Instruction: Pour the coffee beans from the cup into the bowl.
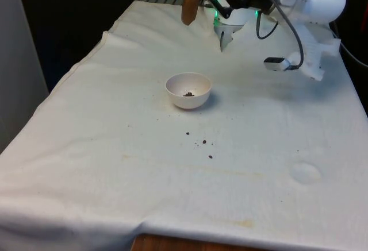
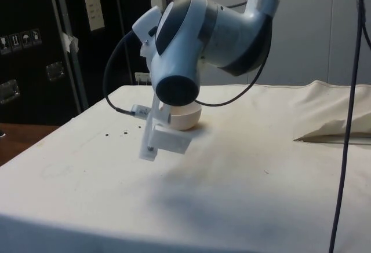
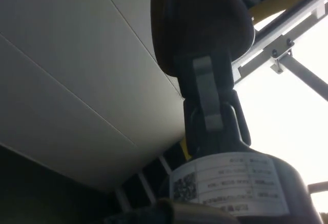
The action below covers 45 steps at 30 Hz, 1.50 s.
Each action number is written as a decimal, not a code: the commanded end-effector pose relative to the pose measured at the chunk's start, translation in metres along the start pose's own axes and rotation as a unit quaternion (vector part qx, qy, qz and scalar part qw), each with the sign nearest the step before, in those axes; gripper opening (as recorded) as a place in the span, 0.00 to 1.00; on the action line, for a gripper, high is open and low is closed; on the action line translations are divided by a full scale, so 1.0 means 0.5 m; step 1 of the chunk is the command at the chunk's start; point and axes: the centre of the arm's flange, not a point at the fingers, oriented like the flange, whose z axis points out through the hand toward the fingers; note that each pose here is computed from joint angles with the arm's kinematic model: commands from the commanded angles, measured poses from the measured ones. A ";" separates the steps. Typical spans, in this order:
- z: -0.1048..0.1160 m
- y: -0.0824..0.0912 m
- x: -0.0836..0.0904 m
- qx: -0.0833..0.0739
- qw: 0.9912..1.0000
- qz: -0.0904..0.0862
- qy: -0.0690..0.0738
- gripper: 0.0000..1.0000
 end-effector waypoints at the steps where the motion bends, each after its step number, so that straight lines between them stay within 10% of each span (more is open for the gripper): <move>1: 0.004 0.000 0.001 0.010 1.000 0.006 0.004 0.00; 25: 0.023 -0.011 0.006 0.058 0.998 0.039 -0.005 0.00; 33: 0.027 -0.012 0.012 0.092 0.994 0.054 -0.003 0.00; 34: 0.028 -0.013 0.012 0.081 0.995 0.051 -0.004 0.00; 35: 0.028 -0.011 0.013 0.094 0.994 0.055 -0.002 0.00; 42: 0.032 -0.003 0.021 0.107 0.992 0.063 0.003 0.00; 43: 0.031 -0.005 0.020 0.099 0.993 0.060 -0.001 0.00; 45: 0.033 -0.001 0.022 0.109 0.992 0.065 0.004 0.00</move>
